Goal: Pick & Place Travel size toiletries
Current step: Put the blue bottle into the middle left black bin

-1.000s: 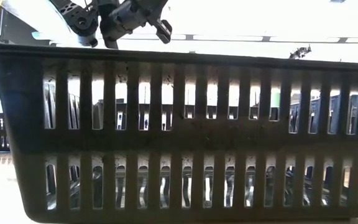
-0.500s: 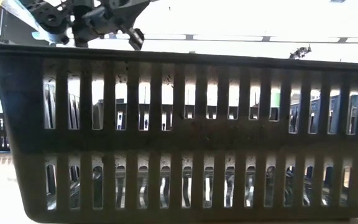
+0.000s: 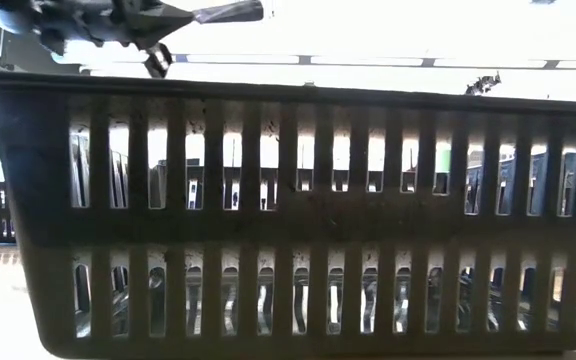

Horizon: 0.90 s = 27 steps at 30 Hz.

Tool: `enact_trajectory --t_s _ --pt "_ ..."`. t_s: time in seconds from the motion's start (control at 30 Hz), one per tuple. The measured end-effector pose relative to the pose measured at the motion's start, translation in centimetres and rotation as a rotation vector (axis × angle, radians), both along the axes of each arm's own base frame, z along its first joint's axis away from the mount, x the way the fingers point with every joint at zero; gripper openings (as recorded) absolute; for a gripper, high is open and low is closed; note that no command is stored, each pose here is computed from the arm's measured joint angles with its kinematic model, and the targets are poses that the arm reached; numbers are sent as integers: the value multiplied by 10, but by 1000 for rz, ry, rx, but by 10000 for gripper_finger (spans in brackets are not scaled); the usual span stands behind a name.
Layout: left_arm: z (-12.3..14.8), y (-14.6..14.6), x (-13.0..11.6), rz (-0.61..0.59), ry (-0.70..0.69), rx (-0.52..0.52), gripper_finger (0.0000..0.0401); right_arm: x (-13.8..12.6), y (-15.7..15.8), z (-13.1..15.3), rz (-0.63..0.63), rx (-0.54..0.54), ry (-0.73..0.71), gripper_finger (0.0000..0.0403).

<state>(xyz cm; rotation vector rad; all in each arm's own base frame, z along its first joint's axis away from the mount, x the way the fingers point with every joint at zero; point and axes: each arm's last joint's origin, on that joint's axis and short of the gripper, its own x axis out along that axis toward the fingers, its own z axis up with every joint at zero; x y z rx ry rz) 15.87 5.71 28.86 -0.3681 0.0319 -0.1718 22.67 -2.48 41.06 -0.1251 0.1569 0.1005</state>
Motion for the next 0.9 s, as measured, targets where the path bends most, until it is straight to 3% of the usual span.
enact_trajectory --t_s 0.5,0.7,0.9 --pt "-6 -35 -87 248 115 -182 0 0 0 0 6 -32 -3 270" --pt "-16 -43 -105 276 166 -243 0 0 0 0 6 -32 -3 270" --pt "-34 -47 -114 290 329 -349 0 0 0 0 6 -32 -3 270"
